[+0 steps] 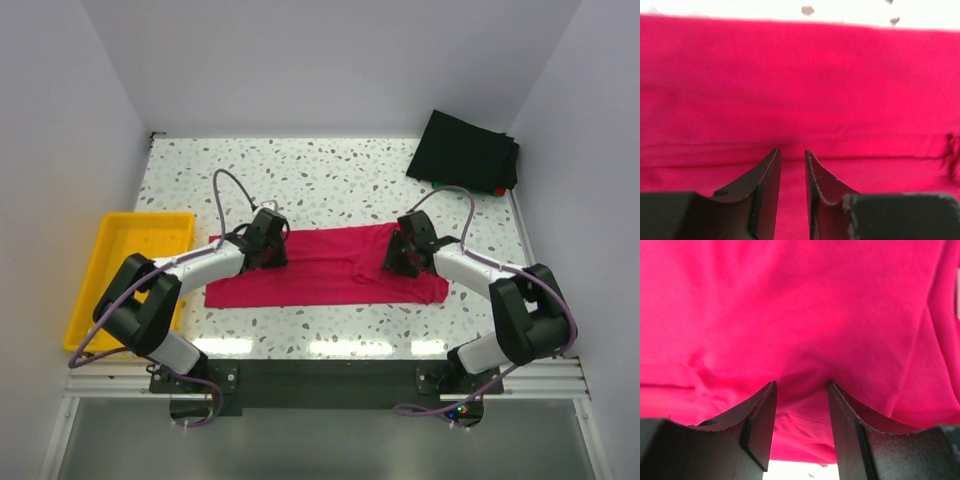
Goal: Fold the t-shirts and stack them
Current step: Fold the tshirt
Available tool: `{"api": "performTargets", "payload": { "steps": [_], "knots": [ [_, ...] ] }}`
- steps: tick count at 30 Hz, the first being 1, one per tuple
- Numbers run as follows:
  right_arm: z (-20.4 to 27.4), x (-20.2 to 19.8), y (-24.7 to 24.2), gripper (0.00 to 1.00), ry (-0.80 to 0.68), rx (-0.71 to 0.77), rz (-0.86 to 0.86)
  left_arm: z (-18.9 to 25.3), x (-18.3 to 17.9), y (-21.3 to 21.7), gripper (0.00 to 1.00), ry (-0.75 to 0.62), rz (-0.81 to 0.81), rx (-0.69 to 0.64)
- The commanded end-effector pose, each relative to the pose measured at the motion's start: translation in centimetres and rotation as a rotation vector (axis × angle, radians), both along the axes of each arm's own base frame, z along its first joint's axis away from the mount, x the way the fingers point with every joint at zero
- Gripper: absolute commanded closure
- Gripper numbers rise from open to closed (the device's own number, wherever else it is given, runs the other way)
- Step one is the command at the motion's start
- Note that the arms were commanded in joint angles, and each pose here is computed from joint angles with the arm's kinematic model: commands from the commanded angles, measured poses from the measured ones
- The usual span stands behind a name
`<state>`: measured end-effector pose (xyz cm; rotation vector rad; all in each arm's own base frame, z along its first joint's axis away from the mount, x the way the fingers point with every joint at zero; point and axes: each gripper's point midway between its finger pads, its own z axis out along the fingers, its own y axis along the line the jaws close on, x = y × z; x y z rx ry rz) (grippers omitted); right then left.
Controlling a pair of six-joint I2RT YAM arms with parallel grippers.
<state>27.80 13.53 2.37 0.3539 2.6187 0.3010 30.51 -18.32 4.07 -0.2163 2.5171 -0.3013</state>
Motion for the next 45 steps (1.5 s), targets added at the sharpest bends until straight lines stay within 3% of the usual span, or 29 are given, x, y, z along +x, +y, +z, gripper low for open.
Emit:
{"api": "performTargets", "payload": {
  "steps": [1,7,14,22,23,24,28,35,41,45],
  "knots": [
    [-0.3,2.0,1.1,0.51,-0.03,0.05,-0.021,-2.1,-1.5,0.1,0.7,0.016,-0.029,0.078],
    [-1.5,4.4,1.3,0.51,-0.009,-0.011,-0.001,-5.0,-4.7,-0.3,0.72,0.067,-0.05,0.168],
    [-1.0,10.1,2.5,0.51,-0.007,-0.12,0.097,-5.8,-9.6,-1.5,0.72,0.111,-0.038,0.141],
    [-3.2,17.2,5.0,0.51,0.063,-0.242,0.294,-2.7,-12.9,-7.2,0.71,0.129,-0.03,-0.117],
    [-1.6,19.6,6.3,0.51,0.003,-0.243,0.306,-1.9,-12.6,-8.4,0.71,0.112,-0.046,-0.16],
    [-4.0,19.4,6.3,0.51,0.065,-0.271,0.33,-0.9,-12.3,-9.7,0.71,0.102,-0.067,-0.196],
    [-5.0,22.7,8.2,0.51,0.037,-0.33,0.442,2.0,-10.0,-12.3,0.71,0.027,-0.105,-0.214],
    [0.3,26.0,9.9,0.42,-0.11,-0.315,0.455,5.1,-7.2,-12.4,0.67,-0.065,-0.111,-0.145],
    [8.7,26.1,10.5,0.39,-0.253,-0.245,0.416,3.3,-7.0,-10.0,0.68,-0.063,-0.143,-0.039],
    [11.5,24.9,10.2,0.39,-0.283,-0.198,0.361,1.2,-8.1,-9.1,0.69,-0.029,-0.21,0.021]
  ]
}}
